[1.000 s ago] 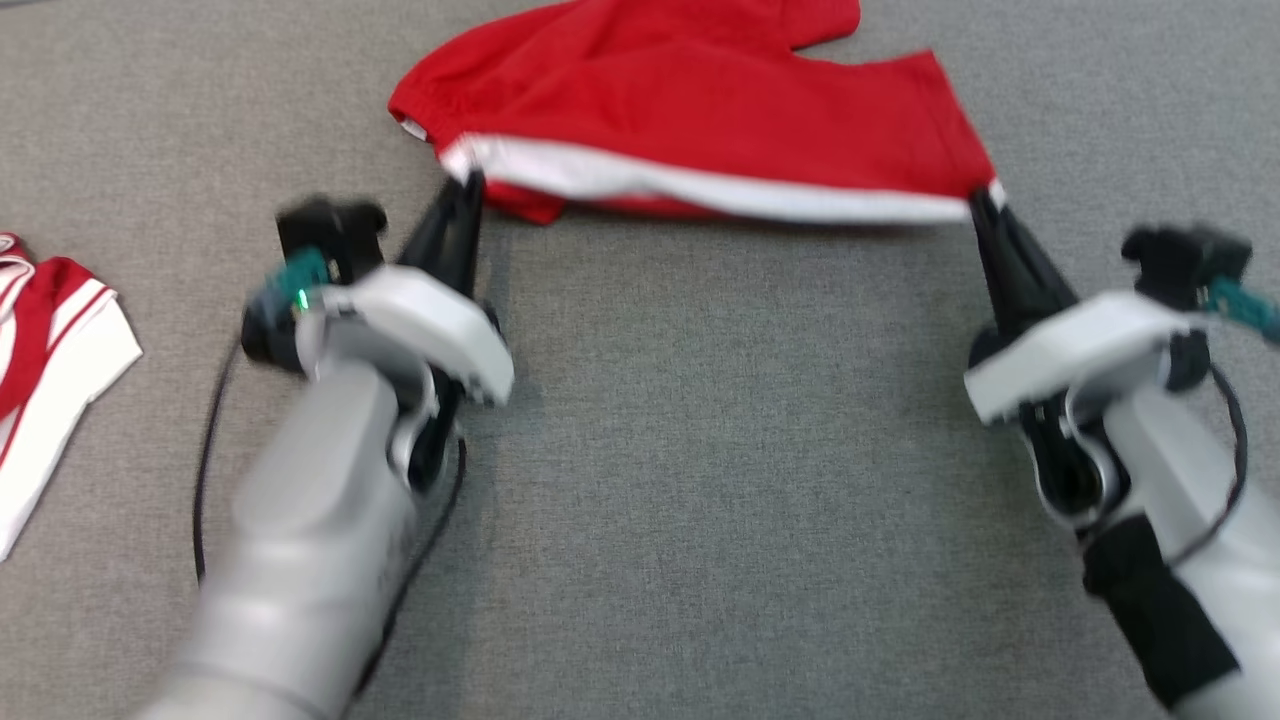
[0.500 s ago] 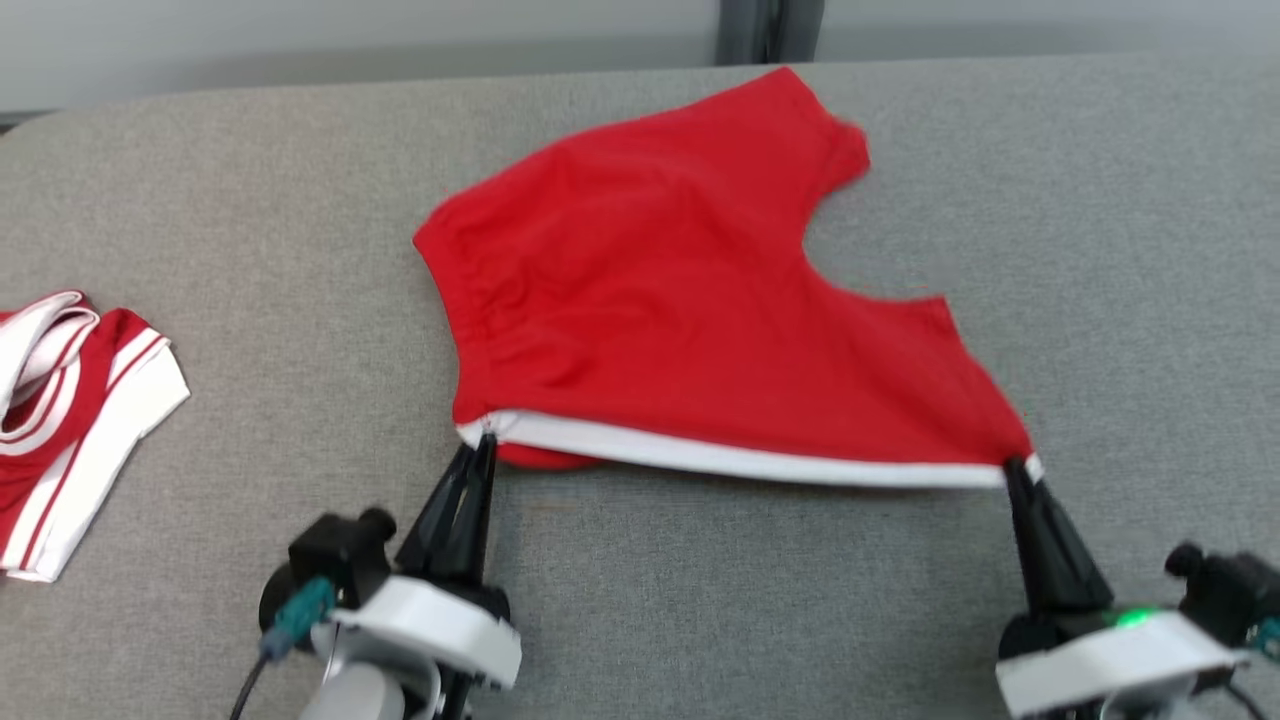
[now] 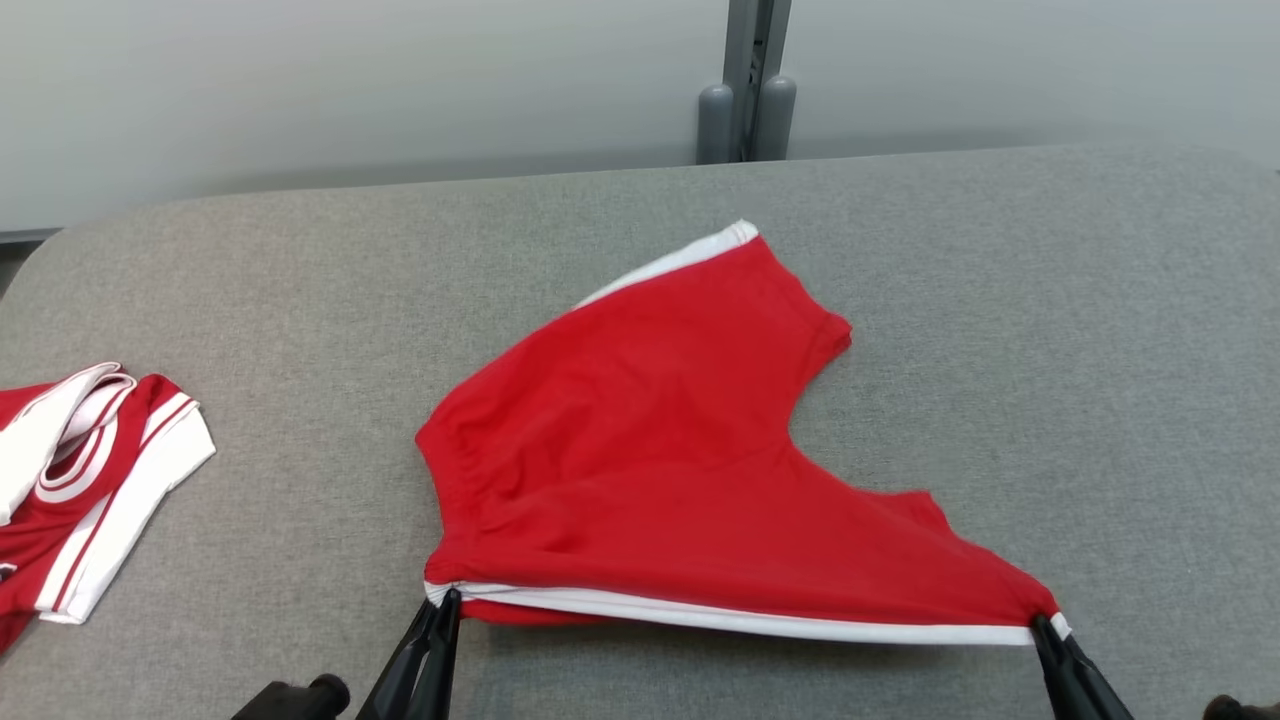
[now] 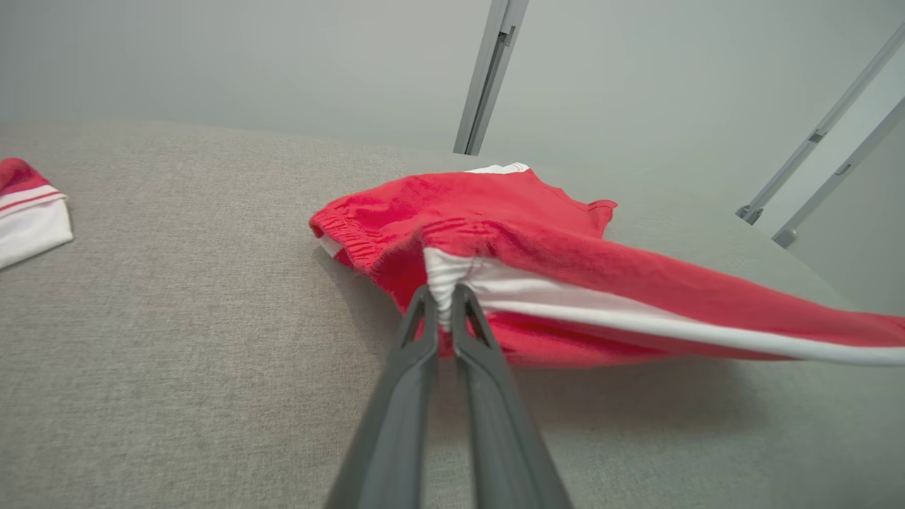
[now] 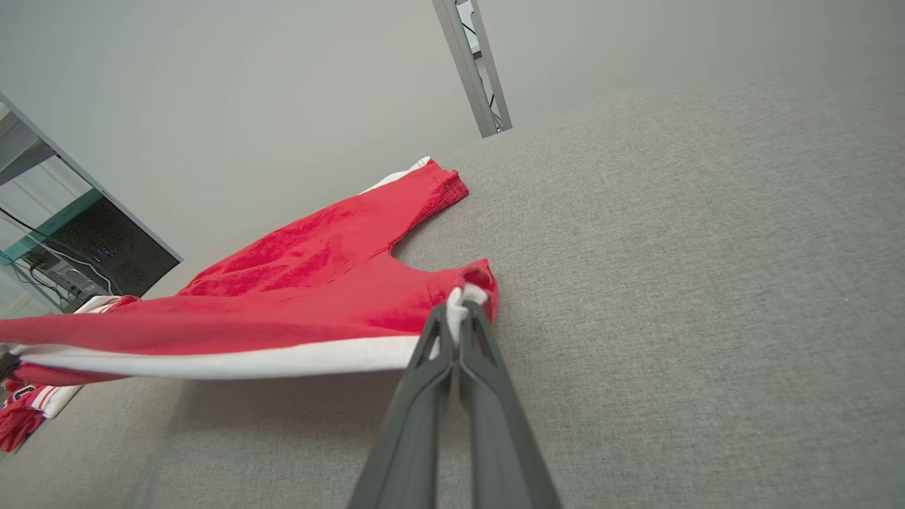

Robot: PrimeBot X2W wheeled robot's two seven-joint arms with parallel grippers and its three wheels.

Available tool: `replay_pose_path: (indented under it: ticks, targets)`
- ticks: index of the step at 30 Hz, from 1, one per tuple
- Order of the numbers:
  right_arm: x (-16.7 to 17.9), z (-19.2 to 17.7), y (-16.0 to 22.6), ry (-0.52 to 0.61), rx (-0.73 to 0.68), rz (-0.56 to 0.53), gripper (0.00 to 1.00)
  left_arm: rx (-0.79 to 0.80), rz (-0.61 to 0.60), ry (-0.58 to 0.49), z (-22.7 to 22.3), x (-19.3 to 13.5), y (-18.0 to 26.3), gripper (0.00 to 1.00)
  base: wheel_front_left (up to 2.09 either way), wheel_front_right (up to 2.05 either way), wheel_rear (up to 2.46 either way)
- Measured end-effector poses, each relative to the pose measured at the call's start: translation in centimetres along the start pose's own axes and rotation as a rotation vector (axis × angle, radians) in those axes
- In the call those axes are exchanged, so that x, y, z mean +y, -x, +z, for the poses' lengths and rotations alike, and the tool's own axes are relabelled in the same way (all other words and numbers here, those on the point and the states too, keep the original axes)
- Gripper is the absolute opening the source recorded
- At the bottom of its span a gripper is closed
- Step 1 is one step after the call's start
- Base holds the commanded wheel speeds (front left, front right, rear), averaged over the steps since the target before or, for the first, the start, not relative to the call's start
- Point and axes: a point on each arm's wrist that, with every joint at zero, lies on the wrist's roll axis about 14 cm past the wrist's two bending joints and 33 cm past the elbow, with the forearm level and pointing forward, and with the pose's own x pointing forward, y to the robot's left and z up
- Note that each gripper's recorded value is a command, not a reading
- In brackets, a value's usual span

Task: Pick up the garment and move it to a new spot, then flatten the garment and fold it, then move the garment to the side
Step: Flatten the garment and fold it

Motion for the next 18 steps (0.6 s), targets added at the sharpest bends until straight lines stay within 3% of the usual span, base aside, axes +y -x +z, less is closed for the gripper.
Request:
replay_pose_path:
  ticks: [9,13,18]
  targets:
    - [-0.6,2.0,-0.6,0.014,-0.044,-0.025,0.00,0.040,0.002,0.059,0.5,-0.3,0.6,0.00,0.00,0.00,0.00]
    - [-0.4,3.9,-4.0,0.050,-0.094,0.010,0.00,0.038,-0.020,0.078,1.2,-0.4,-1.2,0.00,0.00,0.00,0.00]
    - [1.0,5.8,-11.0,0.129,-0.117,0.119,0.00,0.046,-0.023,0.132,1.2,0.9,-4.7,0.00,0.00,0.00,0.00]
